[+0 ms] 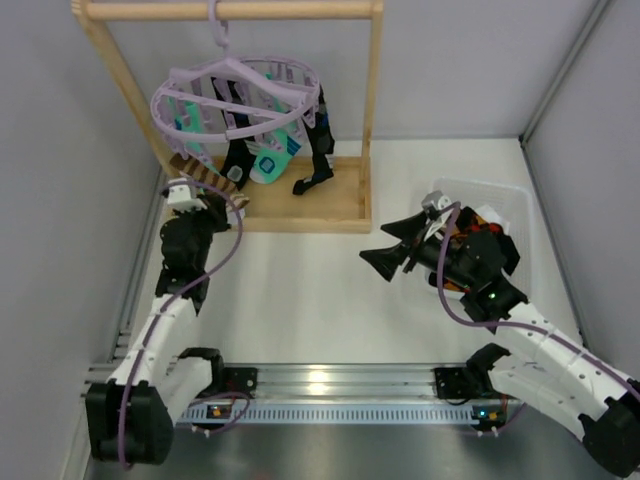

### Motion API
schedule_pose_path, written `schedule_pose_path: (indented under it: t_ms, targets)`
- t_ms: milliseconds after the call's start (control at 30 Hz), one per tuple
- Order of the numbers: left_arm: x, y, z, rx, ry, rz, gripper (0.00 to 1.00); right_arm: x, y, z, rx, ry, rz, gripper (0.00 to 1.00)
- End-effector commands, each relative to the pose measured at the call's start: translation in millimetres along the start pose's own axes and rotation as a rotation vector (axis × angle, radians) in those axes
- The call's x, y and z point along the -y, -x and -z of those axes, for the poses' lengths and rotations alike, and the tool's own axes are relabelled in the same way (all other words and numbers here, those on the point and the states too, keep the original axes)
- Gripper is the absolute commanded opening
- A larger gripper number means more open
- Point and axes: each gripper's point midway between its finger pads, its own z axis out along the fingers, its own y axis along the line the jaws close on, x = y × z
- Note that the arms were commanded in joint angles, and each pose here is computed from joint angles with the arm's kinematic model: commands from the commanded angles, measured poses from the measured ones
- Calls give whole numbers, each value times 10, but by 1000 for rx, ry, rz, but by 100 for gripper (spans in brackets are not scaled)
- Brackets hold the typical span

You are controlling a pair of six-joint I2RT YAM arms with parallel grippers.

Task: Remove the socks clipped to the hanger

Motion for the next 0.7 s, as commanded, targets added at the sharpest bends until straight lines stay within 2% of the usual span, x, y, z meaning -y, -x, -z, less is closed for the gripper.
schedule_pose_path:
  t_ms: [0,67,200,333,400,433,567,600,667]
  targets:
    - [319,364,184,203,38,-14,0,-21,263,23,89,-23,-17,100]
    - [589,283,291,205,7,2,0,39,350,54,125,-78,-53,99]
    - [836,-2,386,154,-24,42,0,180,522,142,181,-202,-132,99]
    - [1157,-324,438,76,-33,-8,0,207,774,156,217,-258,-176,99]
    - [1213,-389,422,67,47,-79,0,255,798,85,182,-282,-178,99]
    - [1419,-463,488,48,8,-99,0,204,973,64,197,-274,-169,98]
    - [1817,-535,507,23,-24,-159,0,180,1131,-58,150,-277,-172,93]
    - [1890,-544,549,21,-19,-175,0,153,1279,-108,158,-270,-150,92]
    - [1958,-601,562,10,2,-237,0,141,1268,-155,99,-284,-137,88]
